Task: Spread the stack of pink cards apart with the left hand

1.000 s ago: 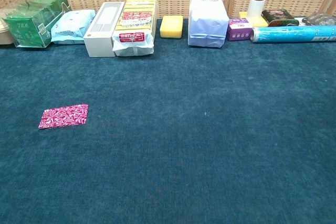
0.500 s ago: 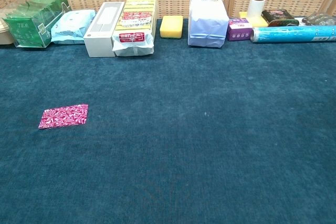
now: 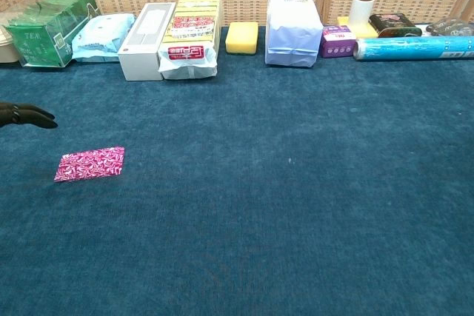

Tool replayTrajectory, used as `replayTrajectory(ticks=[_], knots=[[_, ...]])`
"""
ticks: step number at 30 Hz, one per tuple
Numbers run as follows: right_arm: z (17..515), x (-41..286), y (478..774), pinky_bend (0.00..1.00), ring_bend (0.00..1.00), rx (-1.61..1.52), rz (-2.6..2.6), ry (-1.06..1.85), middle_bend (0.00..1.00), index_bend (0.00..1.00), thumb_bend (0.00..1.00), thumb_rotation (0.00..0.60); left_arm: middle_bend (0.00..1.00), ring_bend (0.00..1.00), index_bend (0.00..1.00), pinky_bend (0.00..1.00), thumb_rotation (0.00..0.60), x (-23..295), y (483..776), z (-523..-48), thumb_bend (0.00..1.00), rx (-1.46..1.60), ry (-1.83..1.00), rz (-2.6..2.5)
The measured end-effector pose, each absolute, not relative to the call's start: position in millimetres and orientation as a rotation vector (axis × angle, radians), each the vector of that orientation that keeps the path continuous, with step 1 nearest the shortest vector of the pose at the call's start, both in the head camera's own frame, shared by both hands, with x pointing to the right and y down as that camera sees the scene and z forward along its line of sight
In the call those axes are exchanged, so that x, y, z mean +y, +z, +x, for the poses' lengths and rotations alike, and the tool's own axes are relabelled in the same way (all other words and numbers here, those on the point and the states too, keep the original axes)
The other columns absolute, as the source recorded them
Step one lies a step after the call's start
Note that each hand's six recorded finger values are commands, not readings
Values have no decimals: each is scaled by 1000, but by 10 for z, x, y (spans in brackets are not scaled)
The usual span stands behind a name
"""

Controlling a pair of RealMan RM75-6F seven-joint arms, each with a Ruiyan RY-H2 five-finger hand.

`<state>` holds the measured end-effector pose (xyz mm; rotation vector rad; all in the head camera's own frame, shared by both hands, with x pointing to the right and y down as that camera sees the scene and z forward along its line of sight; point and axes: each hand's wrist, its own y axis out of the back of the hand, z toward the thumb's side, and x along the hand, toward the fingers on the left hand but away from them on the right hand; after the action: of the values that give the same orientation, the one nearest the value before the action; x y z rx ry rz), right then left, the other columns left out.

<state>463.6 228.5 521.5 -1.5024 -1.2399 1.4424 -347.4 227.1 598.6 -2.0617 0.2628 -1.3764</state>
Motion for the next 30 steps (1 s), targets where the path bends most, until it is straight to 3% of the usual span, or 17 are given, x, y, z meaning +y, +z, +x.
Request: replayTrajectory(ticks=[30], knots=[[4660, 2302, 5181, 0, 0, -1249, -1550, 1441, 0, 81, 0, 600, 0, 0, 0, 21, 600, 2242, 6472, -3404, 0, 129, -1547, -2069]])
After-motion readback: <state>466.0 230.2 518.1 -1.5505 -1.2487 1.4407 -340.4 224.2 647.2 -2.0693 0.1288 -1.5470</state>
